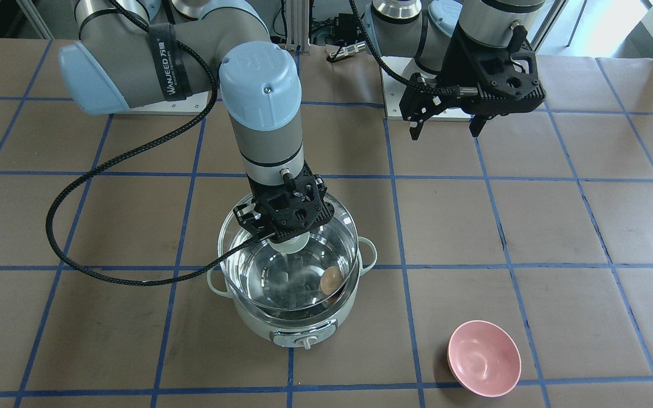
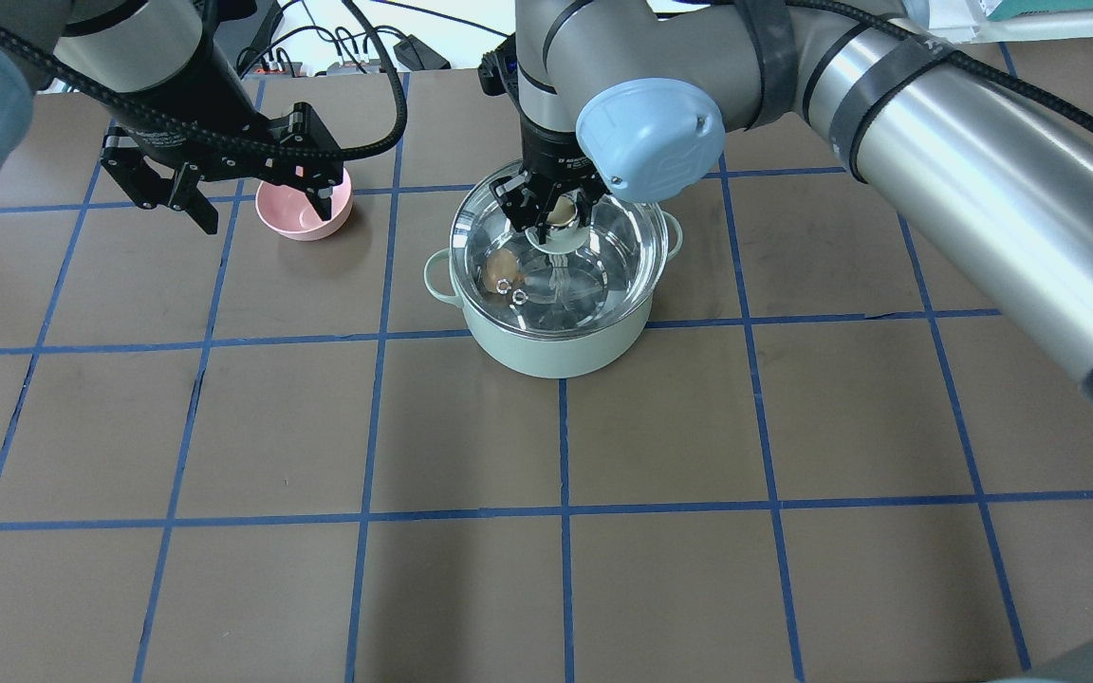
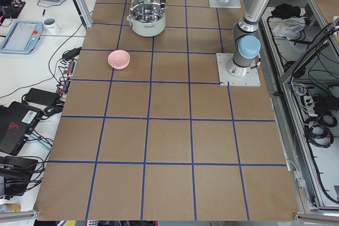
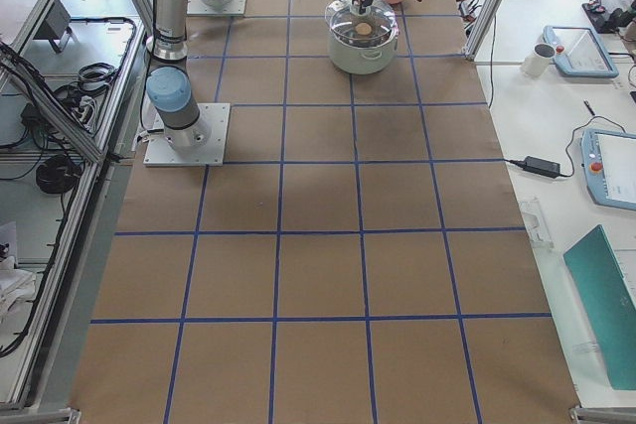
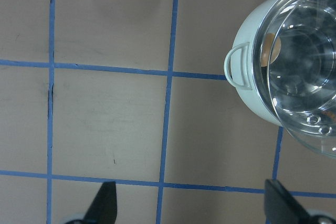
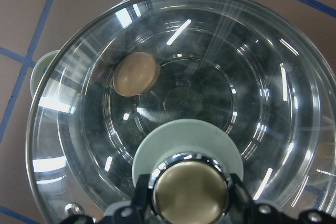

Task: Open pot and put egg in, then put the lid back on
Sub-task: 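Lower the glass lid onto the pot with the right gripper, then release the lid knob and raise the right gripper away from the pot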

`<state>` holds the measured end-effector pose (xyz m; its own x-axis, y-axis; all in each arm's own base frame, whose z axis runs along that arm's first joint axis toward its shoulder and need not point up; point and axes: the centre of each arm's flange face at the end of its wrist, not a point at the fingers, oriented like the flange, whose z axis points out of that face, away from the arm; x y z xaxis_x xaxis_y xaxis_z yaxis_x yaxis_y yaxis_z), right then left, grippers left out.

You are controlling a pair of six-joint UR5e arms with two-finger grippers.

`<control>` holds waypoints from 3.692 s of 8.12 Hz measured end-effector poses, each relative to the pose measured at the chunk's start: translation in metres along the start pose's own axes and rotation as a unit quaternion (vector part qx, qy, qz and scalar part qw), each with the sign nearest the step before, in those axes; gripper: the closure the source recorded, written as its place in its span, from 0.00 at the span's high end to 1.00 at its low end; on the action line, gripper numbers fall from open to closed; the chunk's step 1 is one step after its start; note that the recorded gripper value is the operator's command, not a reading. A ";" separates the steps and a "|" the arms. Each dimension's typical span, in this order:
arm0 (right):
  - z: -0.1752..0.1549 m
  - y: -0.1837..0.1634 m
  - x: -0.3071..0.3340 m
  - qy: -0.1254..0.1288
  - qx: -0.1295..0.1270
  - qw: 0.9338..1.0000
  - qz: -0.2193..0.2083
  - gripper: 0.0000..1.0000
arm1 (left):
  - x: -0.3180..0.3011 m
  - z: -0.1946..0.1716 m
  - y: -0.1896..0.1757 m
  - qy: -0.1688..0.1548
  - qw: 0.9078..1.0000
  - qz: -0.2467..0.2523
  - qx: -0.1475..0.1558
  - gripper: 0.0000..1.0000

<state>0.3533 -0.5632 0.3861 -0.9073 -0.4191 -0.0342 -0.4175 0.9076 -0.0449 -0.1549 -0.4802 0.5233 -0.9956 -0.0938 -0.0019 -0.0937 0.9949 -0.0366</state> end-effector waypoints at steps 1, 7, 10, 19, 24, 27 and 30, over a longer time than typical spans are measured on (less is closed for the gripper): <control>0.006 -0.002 -0.003 0.000 -0.001 1.000 -0.005 0.02 | 0.000 0.000 0.000 -0.001 1.000 0.001 0.000 1.00; 0.025 -0.008 -0.004 0.000 -0.011 1.000 -0.013 0.02 | -0.001 0.000 -0.001 -0.001 1.000 0.010 0.000 1.00; 0.028 -0.010 -0.004 0.000 -0.008 1.000 -0.012 0.02 | -0.001 0.000 0.000 -0.001 1.000 0.010 0.001 1.00; 0.034 -0.012 -0.003 0.000 -0.009 1.000 -0.012 0.01 | -0.002 0.000 -0.001 -0.002 1.000 0.010 0.000 1.00; 0.034 -0.014 -0.003 -0.001 0.001 1.000 -0.014 0.03 | -0.002 0.000 -0.001 -0.002 1.000 0.011 0.000 1.00; 0.042 -0.010 -0.003 -0.001 -0.006 1.000 -0.014 0.13 | -0.002 0.000 -0.001 -0.002 1.000 0.011 0.000 1.00; 0.042 -0.011 -0.003 -0.003 0.006 1.000 -0.013 1.00 | -0.002 0.000 -0.001 -0.002 1.000 0.011 0.000 1.00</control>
<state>0.3628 -0.5730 0.3449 -0.8956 -0.4431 -0.0395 -0.4406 0.8958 -0.0584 -0.1530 -0.4808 0.5231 -0.9973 -0.0729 -0.0069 -0.0726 0.9967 -0.0369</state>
